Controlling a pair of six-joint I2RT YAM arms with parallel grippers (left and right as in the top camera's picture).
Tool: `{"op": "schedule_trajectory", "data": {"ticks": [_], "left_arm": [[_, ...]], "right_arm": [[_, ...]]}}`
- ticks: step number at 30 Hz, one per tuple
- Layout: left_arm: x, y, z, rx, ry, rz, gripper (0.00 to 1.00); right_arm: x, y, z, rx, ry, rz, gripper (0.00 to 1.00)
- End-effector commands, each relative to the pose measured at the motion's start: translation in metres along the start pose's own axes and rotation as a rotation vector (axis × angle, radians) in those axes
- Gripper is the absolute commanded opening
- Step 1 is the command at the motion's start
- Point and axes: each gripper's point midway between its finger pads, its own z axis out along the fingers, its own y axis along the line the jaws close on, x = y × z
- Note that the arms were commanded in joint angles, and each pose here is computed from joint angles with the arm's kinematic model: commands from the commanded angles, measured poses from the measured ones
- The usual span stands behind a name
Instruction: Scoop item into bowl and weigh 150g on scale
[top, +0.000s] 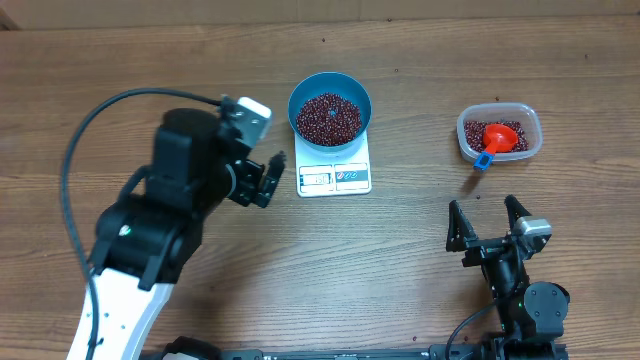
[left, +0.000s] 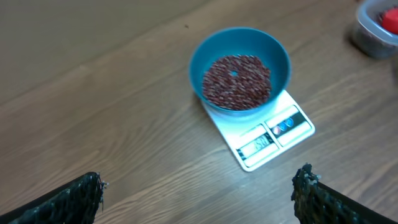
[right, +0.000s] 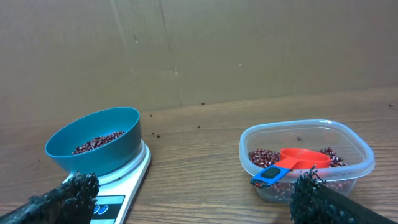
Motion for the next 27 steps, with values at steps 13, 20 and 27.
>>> {"op": "schedule_trajectory", "data": {"ticks": [13,20,27], "left_arm": [[0.024,0.026,-0.057,-0.118,-0.124,-0.049,1.00],[0.030,0.023,-0.044,-0.138,-0.302,-0.037,1.00],[0.052,0.006,-0.024,-0.102,-0.471,-0.010,1.00]], "right_arm": [[0.001,0.000,0.000,0.002,-0.006,0.003,1.00],[0.001,0.000,0.000,0.002,-0.006,0.003,1.00],[0.001,0.000,0.000,0.002,-0.006,0.003,1.00]]}}
